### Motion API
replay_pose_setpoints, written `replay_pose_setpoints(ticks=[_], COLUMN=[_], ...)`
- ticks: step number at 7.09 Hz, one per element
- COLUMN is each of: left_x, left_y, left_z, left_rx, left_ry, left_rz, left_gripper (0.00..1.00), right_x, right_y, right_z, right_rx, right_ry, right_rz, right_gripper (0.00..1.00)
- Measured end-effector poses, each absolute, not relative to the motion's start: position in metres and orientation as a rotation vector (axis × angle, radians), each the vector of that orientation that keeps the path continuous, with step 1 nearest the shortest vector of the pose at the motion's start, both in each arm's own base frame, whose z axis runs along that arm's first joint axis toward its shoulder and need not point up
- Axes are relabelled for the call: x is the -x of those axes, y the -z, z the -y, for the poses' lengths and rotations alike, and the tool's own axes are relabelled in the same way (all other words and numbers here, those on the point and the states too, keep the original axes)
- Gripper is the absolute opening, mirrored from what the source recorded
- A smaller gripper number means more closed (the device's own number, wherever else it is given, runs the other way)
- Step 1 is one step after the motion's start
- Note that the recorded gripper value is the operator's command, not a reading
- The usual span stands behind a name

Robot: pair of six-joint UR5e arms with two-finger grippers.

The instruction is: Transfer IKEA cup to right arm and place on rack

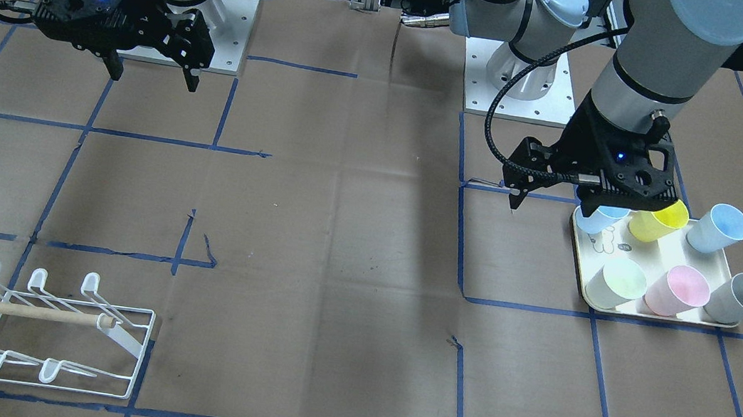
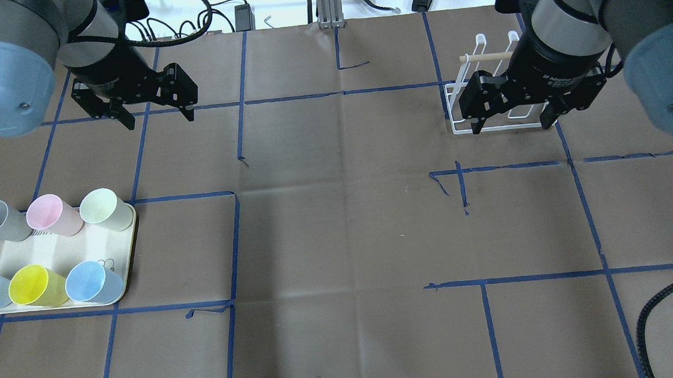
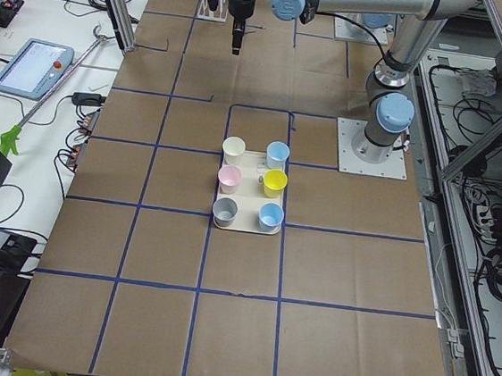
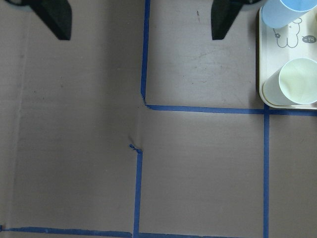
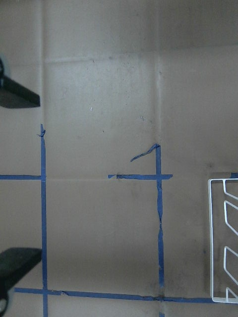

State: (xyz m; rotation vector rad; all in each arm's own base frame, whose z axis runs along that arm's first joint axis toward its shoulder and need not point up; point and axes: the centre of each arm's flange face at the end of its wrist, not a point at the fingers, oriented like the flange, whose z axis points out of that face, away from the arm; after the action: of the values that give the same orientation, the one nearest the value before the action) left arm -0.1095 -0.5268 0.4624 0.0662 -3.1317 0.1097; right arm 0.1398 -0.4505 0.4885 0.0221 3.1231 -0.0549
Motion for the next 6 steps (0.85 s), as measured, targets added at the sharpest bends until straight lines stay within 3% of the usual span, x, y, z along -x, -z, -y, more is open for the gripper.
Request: replay_pose_setpoints(ticks=[3, 6], left_x=[0.073, -0.027], left_y=[-0.454, -0.421], left_z=[0.524, 0.504], left_rx=[0.038, 0.095], left_ry=[-0.089, -0.016], left_rz=[3.15, 3.137], left_gripper=[1.0, 0.99], right_x=[-0.139, -0.139], right_y=[-0.488, -0.489], right_z=[0.45, 0.451], right_rx=[-0.022, -0.023], right_ry=[0.052, 0.053], right_rz=[-3.124, -3.122], right_gripper=[1.0, 1.0])
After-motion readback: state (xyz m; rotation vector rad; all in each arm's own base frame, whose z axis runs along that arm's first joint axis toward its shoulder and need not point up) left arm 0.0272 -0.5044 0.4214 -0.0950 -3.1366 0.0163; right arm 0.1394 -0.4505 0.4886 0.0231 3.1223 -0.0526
